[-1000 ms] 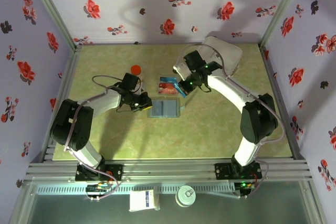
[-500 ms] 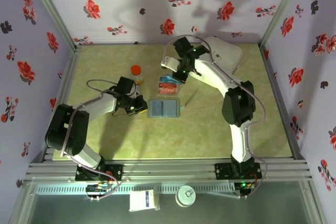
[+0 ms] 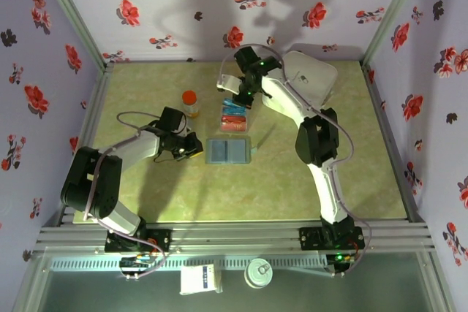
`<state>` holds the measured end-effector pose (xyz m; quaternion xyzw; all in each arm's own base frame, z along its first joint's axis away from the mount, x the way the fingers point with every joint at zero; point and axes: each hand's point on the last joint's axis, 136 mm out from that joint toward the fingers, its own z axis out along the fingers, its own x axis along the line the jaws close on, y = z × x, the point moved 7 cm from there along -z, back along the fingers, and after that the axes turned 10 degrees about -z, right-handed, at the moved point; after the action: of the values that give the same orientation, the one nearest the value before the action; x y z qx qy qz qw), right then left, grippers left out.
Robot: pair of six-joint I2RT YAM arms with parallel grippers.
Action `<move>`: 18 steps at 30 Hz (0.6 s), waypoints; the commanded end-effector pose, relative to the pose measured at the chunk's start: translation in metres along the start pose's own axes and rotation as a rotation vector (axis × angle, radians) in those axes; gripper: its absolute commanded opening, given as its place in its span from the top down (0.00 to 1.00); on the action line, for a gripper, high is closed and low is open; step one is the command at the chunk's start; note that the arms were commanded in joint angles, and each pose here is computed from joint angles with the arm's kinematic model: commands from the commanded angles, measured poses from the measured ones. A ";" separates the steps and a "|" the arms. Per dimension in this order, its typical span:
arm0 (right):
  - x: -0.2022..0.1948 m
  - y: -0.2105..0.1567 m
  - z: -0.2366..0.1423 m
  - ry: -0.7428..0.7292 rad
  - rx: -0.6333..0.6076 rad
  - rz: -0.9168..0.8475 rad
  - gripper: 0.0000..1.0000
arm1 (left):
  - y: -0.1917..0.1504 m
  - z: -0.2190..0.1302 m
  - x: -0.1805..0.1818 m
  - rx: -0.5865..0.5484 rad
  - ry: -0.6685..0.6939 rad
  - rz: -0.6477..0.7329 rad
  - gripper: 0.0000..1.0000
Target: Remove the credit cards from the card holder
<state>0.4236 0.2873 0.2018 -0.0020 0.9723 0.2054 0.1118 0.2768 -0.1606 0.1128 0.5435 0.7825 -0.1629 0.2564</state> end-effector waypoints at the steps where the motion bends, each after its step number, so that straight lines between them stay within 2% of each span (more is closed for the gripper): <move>1: -0.002 -0.001 0.009 0.018 0.008 -0.028 1.00 | -0.001 -0.004 0.007 -0.006 0.021 -0.013 0.90; 7: -0.002 -0.006 0.022 0.030 0.033 -0.022 0.99 | 0.001 -0.002 0.009 -0.002 0.025 -0.019 0.90; 9: -0.003 -0.007 0.024 0.024 0.039 -0.019 0.91 | 0.001 -0.001 0.008 -0.001 0.027 -0.018 0.90; 12: -0.005 -0.007 0.019 0.005 0.046 -0.015 0.85 | 0.002 -0.001 0.008 0.000 0.024 -0.018 0.90; 18: -0.008 -0.002 -0.002 -0.054 0.037 0.013 0.83 | 0.003 -0.001 0.005 0.001 0.018 -0.013 0.92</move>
<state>0.4306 0.2878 0.1760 0.0021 0.9783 0.1806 0.1018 0.2776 -0.1574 0.1120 0.5395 0.7859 -0.1622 0.2550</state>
